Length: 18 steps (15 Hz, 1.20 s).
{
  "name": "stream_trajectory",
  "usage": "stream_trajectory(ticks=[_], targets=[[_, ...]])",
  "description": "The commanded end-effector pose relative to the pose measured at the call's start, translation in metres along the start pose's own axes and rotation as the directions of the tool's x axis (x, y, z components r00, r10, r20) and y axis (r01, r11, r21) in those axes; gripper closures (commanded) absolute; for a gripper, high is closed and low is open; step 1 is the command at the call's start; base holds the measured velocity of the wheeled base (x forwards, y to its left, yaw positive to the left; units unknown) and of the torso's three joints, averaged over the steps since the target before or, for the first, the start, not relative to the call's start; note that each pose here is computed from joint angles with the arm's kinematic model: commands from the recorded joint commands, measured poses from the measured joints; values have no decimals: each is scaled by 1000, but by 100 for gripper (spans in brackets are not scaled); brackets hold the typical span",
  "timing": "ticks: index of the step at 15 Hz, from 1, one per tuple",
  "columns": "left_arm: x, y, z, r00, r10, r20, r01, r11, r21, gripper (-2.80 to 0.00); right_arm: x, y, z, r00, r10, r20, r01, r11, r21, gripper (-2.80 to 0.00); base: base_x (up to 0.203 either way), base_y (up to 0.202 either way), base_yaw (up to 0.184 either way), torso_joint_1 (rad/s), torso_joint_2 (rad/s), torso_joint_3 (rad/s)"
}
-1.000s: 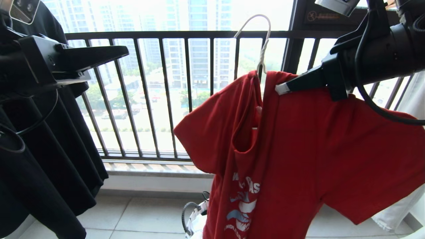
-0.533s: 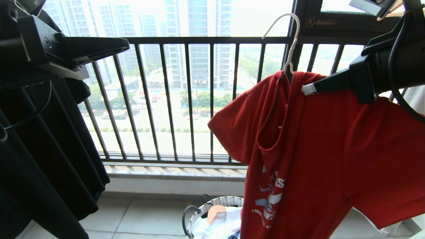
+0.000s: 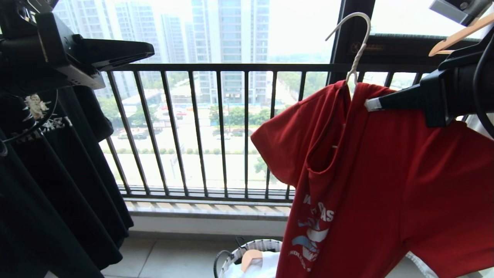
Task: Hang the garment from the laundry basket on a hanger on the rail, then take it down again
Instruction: Hang the clothes rack on the clothesline
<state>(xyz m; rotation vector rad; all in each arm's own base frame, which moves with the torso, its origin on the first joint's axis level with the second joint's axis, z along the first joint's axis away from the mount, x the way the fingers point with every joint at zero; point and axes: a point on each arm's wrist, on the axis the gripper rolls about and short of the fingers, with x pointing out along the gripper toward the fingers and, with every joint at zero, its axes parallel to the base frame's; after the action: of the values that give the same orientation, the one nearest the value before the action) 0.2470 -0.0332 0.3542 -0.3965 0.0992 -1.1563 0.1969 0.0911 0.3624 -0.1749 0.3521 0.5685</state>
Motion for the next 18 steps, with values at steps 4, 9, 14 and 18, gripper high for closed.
stream_trajectory(ticks=[4, 9, 14, 18], targets=[[56, 28, -50, 945, 318, -77, -312, 946, 85, 0, -18, 4, -10, 1000, -8, 0, 8, 999, 34, 0, 0, 0, 0, 219, -517, -301], [34, -28, -54, 866, 470, -168, -432, 875, 220, 0, -34, 6, -27, 992, -108, 67, 103, 992, 77, 0, 0, 0, 0, 240, -552, -312], [1, -61, -64, 828, 507, -239, -470, 861, 196, 0, -56, 10, -54, 982, -185, 45, 181, 980, 81, 0, 0, 0, 0, 270, -601, -328], [1, -61, -57, 809, 553, -201, -511, 830, 223, 0, -65, 14, -72, 982, -185, 26, 182, 980, 84, 0, 0, 0, 0, 191, -412, -225]])
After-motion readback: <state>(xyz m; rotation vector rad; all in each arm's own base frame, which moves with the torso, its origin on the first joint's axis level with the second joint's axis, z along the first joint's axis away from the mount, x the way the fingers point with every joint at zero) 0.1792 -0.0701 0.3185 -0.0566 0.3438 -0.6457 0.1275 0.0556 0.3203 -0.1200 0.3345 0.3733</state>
